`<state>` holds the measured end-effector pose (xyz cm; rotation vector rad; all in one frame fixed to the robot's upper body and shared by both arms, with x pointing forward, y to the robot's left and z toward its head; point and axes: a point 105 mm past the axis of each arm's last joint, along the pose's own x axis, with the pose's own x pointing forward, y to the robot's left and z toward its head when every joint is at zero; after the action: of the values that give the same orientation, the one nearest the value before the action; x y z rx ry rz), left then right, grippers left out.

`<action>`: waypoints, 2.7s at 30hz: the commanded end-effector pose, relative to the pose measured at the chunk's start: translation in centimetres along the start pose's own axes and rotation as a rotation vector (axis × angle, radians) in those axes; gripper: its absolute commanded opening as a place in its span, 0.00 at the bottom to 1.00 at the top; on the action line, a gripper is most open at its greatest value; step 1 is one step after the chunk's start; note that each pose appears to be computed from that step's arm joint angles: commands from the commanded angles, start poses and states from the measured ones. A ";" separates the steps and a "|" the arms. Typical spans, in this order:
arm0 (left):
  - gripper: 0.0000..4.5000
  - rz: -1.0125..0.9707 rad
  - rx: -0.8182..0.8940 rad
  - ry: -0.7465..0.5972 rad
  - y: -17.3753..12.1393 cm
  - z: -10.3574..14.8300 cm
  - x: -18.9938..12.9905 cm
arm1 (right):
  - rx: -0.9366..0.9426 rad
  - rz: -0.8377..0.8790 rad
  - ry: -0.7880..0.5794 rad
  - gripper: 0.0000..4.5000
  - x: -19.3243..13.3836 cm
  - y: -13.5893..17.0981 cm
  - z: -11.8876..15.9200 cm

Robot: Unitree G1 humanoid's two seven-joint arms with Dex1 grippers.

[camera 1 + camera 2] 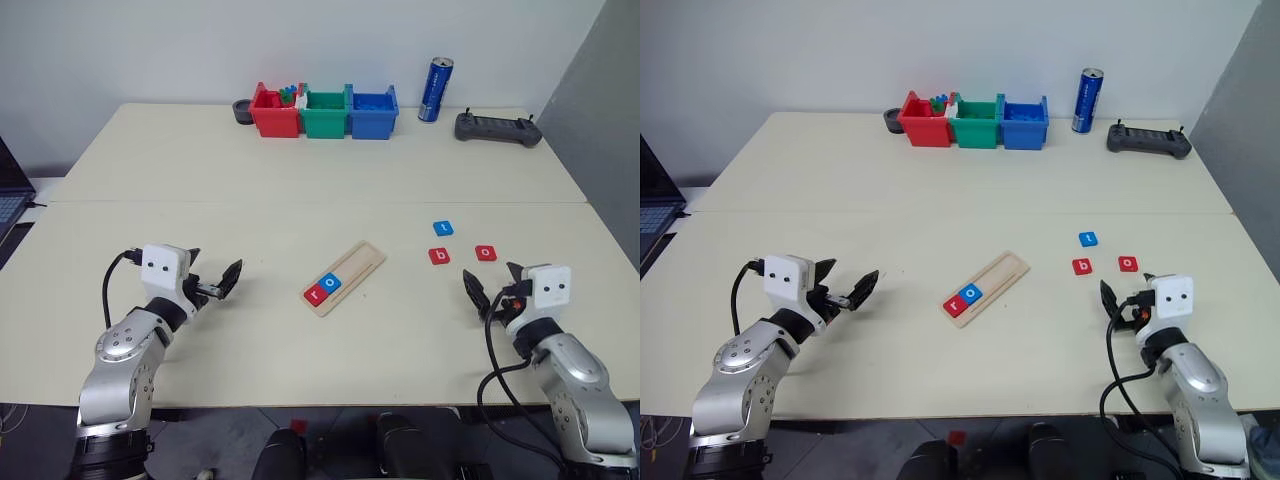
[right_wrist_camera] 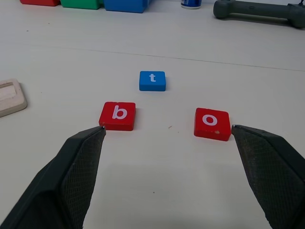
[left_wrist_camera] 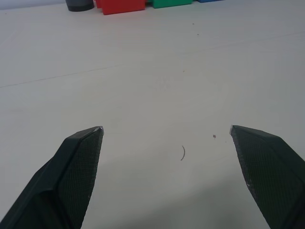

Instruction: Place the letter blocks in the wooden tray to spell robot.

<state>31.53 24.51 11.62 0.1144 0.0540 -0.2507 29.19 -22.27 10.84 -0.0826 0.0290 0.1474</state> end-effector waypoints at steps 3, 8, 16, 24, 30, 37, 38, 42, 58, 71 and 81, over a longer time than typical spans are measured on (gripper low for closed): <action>1.00 0.012 0.022 -0.059 0.4 1.6 -0.2 | -0.032 -0.020 -0.052 1.00 -0.3 -0.3 1.8; 1.00 0.019 0.021 -0.049 0.6 1.5 -0.2 | -0.030 -0.018 -0.048 1.00 -0.4 -0.2 1.8; 1.00 -0.008 0.016 -0.072 0.1 1.6 -0.3 | -0.028 -0.016 -0.038 1.00 -0.5 -0.2 1.3; 1.00 -0.049 -0.024 -0.120 0.2 2.5 -0.5 | -0.023 -0.013 -0.033 1.00 -0.5 -0.3 0.9; 1.00 -0.058 0.000 -0.096 -0.1 2.1 -0.3 | -0.020 -0.008 -0.033 1.00 -0.4 -0.3 0.7; 1.00 -0.172 -0.047 -0.114 -1.7 2.4 -0.5 | -0.036 0.057 -0.043 1.00 -0.4 0.6 0.9; 1.00 -0.215 -0.051 -0.107 -2.3 2.5 -0.5 | -0.044 0.110 -0.043 1.00 -0.6 1.3 1.1; 1.00 -0.408 -0.071 -0.047 -5.1 2.3 -0.6 | -0.023 0.411 -0.003 1.00 -1.9 5.4 1.6; 1.00 -0.638 0.055 0.145 -12.6 -0.3 1.9 | -0.058 0.839 0.095 1.00 -5.8 10.5 3.2; 1.00 -0.608 0.128 0.180 -13.7 -1.1 2.7 | -0.036 0.848 0.104 1.00 -6.9 11.0 2.4; 1.00 -0.663 0.134 0.198 -15.0 -1.1 2.5 | -0.019 0.863 0.096 1.00 -7.4 12.1 2.9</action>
<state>30.43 10.68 7.81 0.2266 0.3093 -0.8697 20.73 -11.83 12.19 -0.1014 0.1902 0.9796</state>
